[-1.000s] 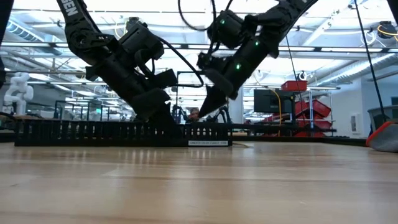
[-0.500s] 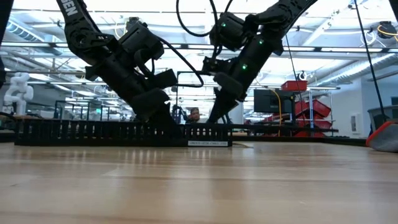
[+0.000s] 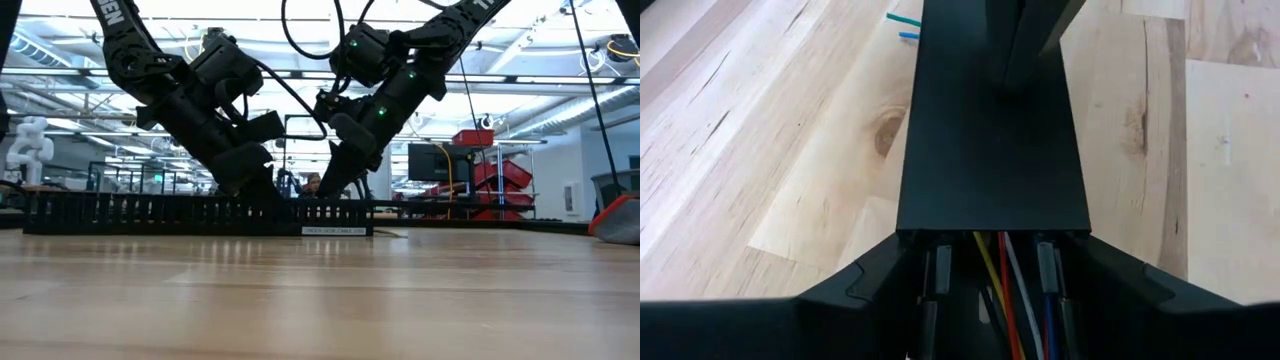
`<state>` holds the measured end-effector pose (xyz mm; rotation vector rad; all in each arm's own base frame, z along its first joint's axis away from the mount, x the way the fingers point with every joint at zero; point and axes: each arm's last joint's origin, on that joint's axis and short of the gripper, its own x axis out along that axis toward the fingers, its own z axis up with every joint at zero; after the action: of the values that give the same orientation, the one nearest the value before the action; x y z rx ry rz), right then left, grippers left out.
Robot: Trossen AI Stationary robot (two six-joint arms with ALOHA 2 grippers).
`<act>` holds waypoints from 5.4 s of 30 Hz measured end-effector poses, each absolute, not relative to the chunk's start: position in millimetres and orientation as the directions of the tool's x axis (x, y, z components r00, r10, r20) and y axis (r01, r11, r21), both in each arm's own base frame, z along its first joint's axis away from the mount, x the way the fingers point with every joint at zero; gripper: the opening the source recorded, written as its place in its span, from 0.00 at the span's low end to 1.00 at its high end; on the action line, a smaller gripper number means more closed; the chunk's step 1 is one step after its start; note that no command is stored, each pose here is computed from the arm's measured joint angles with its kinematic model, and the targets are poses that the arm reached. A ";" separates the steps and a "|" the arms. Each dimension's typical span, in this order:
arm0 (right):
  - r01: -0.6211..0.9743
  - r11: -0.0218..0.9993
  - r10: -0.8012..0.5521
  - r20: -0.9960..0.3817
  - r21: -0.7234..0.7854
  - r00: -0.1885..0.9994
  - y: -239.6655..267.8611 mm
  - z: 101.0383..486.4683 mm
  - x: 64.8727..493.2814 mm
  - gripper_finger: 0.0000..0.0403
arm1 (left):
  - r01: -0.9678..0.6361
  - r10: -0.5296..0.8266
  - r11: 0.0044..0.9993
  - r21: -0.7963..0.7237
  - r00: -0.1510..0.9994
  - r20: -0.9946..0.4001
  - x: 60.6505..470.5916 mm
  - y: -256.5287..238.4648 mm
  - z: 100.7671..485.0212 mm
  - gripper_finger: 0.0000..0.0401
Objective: Ziptie cables
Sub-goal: Close the black cable duct
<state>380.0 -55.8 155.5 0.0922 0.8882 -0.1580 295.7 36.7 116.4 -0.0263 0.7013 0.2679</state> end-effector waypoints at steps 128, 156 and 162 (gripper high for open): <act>0.179 0.978 -0.032 -0.762 0.111 0.646 -54.4 151.5 383.0 0.00 | -0.268 0.241 0.962 0.049 0.753 -0.613 281.5 20.4 118.6 0.54; 0.207 0.978 -0.100 -0.773 0.041 0.626 -58.8 162.9 376.4 0.00 | -0.278 0.256 0.958 0.063 0.742 -0.620 280.6 23.9 120.0 0.55; 0.210 0.977 -0.104 -0.772 0.038 0.627 -59.3 162.9 376.4 0.00 | -0.286 0.263 0.956 0.063 0.739 -0.620 282.8 26.5 122.2 0.55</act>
<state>376.4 -59.3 162.9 0.1292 0.8760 -0.1805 282.8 26.5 122.2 -0.0368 0.6748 0.3011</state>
